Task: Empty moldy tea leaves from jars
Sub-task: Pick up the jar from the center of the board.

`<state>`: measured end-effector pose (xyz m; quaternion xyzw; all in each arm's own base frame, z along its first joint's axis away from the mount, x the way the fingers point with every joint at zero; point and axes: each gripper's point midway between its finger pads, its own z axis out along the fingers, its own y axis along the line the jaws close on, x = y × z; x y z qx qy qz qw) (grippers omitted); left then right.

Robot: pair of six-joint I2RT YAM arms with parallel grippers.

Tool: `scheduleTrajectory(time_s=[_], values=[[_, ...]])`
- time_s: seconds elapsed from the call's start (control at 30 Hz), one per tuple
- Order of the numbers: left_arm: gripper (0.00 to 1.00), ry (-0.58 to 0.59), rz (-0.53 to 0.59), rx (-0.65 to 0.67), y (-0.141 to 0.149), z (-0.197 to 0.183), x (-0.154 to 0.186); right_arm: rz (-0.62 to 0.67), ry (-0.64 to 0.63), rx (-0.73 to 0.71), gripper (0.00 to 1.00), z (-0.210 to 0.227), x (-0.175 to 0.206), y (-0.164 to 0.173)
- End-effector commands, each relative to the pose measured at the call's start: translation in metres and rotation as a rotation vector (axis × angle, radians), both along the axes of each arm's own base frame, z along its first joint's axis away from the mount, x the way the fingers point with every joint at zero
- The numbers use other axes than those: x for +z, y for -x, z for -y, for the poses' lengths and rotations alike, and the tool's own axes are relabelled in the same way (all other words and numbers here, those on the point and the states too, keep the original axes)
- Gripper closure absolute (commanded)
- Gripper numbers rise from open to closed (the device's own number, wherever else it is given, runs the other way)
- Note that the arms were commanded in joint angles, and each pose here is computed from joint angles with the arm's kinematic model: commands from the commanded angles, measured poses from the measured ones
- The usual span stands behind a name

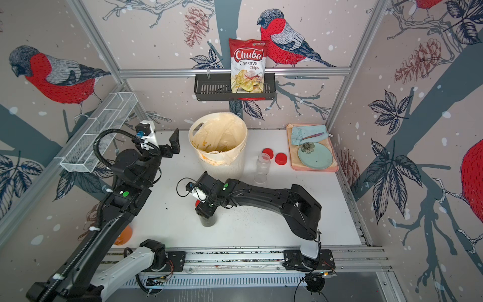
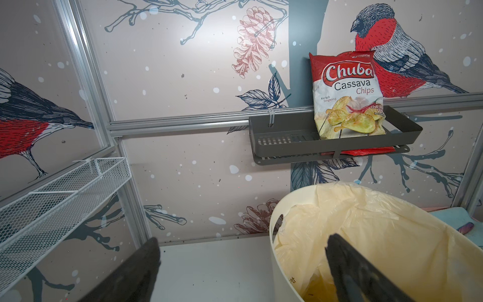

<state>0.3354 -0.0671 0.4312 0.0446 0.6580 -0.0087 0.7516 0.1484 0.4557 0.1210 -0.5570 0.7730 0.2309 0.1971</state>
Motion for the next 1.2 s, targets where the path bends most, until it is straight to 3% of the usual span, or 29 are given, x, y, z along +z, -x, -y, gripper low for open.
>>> scheduleTrajectory(time_s=[0.0, 0.27, 0.6, 0.93, 1.17], values=[[0.04, 0.001, 0.026, -0.004, 0.001, 0.000, 0.006, 0.030, -0.007, -0.008, 0.59, 0.003, 0.007, -0.004], [0.03, 0.001, 0.024, -0.005, 0.000, 0.001, 0.006, 0.098, -0.025, -0.041, 0.68, 0.011, 0.016, -0.012], [0.04, -0.005, 0.029, -0.038, 0.001, 0.006, 0.005, 0.167, -0.113, -0.094, 0.75, 0.017, 0.056, -0.032], [0.08, -0.020, 0.046, -0.258, 0.017, 0.040, 0.002, 0.206, -0.199, -0.150, 0.76, 0.051, 0.103, -0.060], [0.07, -0.053, 0.044, -0.498, 0.041, 0.072, -0.008, 0.219, -0.292, -0.137, 0.76, 0.075, 0.142, -0.061]])
